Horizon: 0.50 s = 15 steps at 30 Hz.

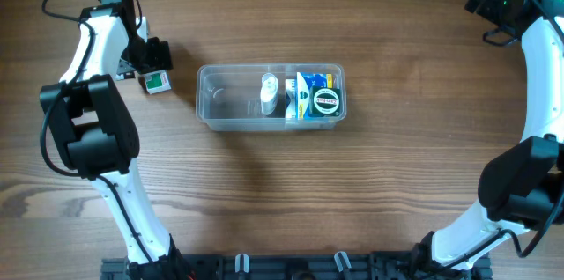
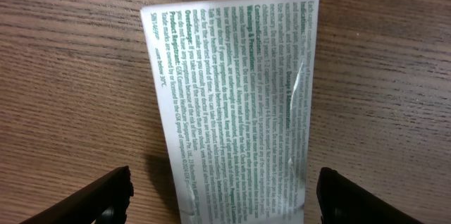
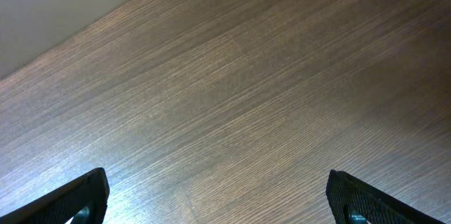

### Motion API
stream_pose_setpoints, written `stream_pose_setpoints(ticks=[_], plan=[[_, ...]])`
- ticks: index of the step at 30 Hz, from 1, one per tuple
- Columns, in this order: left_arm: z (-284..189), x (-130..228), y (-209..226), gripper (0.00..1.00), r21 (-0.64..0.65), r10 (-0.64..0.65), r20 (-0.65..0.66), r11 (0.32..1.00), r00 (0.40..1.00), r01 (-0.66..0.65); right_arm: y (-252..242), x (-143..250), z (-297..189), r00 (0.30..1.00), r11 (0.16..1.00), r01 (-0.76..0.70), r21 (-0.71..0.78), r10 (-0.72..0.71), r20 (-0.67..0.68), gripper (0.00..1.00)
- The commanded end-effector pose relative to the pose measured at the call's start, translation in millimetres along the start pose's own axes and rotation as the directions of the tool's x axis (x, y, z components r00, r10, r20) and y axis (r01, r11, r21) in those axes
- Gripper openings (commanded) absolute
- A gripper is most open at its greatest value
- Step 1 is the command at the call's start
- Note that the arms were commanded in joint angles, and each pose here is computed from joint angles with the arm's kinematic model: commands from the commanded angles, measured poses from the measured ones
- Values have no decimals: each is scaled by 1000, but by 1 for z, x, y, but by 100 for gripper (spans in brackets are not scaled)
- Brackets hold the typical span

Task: Pack container
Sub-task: 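Lower left gripper onto the white-green Panadol box and grasp it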

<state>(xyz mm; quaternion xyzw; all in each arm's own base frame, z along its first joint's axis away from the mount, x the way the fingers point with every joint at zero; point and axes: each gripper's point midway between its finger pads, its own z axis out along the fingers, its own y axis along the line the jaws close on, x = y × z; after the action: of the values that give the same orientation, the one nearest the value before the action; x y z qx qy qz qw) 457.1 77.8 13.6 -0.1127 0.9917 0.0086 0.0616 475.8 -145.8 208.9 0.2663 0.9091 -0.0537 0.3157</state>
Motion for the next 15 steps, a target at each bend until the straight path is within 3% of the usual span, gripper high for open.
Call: stream_pose_setpoints(ticks=[1, 5, 15], plan=[[12, 6, 2, 82, -15, 13, -35, 1000, 999, -13, 3, 2, 2, 1000, 1000, 12, -10, -12, -6, 100], [10, 9, 2, 88, -15, 13, -48, 1000, 999, -14, 3, 2, 2, 1000, 1000, 12, -10, -12, -6, 100], [13, 5, 9, 79, -31, 3, -31, 1000, 1000, -4, 3, 2, 2, 1000, 1000, 12, -10, -12, -6, 100]])
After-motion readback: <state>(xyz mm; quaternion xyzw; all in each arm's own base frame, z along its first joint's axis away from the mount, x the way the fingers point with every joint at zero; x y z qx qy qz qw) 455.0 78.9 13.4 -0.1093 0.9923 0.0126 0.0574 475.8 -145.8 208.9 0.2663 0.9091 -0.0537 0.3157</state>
